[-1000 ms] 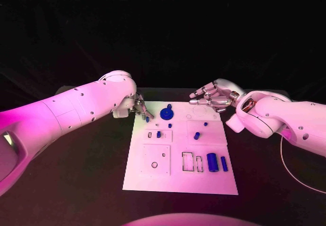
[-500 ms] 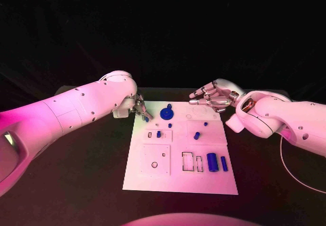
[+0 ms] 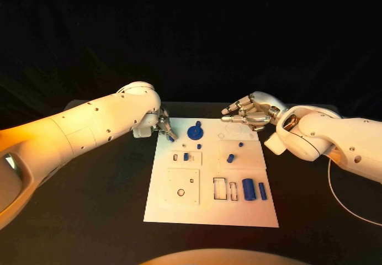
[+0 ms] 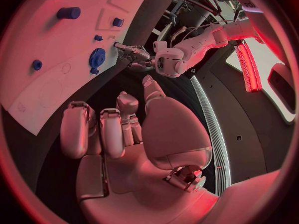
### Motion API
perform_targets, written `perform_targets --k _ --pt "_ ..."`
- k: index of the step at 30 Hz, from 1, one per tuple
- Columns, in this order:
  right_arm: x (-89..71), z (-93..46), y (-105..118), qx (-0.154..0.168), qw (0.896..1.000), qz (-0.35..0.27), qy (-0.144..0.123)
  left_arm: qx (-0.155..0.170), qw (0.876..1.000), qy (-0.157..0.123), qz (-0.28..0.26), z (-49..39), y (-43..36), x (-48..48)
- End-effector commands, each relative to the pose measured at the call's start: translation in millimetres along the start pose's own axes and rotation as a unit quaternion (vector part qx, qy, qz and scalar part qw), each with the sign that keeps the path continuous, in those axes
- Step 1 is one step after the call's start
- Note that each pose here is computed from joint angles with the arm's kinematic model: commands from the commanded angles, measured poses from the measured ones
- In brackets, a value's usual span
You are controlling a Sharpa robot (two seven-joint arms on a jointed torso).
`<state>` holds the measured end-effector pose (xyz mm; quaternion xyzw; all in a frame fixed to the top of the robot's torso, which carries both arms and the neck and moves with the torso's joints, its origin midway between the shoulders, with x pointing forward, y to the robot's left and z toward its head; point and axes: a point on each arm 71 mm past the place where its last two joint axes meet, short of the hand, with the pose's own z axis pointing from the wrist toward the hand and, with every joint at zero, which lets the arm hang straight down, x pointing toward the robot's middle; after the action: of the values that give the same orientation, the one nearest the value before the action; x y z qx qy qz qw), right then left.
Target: Assemble the parts on the task board
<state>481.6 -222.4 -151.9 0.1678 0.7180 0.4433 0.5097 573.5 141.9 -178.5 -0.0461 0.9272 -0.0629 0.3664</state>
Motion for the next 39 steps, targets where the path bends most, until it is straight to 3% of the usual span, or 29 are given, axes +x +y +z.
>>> perform_targets --k 1,9,17,24,31,39 --pt "1.8 0.1 0.7 -0.004 1.0 -0.002 0.009 0.02 1.0 0.0 -0.02 -0.3 -2.4 1.1" --pt "1.6 -0.3 0.1 -0.002 1.0 -0.002 0.011 0.035 0.998 -0.007 -0.047 -7.7 3.5 3.2" --pt "1.0 -1.2 -0.4 -0.001 1.0 -0.002 0.01 0.059 0.995 -0.029 -0.075 -21.4 7.2 11.5" --pt "0.1 -2.1 -1.1 0.0 1.0 -0.002 0.01 0.077 0.992 -0.045 -0.086 -29.3 15.1 32.6" --pt "-0.3 -2.9 -1.5 0.001 1.0 -0.002 0.01 0.089 0.992 -0.042 -0.082 -30.4 23.4 56.2" --pt "-0.2 -2.5 -1.8 0.002 1.0 -0.002 0.011 0.091 0.993 -0.025 -0.065 -30.6 25.2 68.0"
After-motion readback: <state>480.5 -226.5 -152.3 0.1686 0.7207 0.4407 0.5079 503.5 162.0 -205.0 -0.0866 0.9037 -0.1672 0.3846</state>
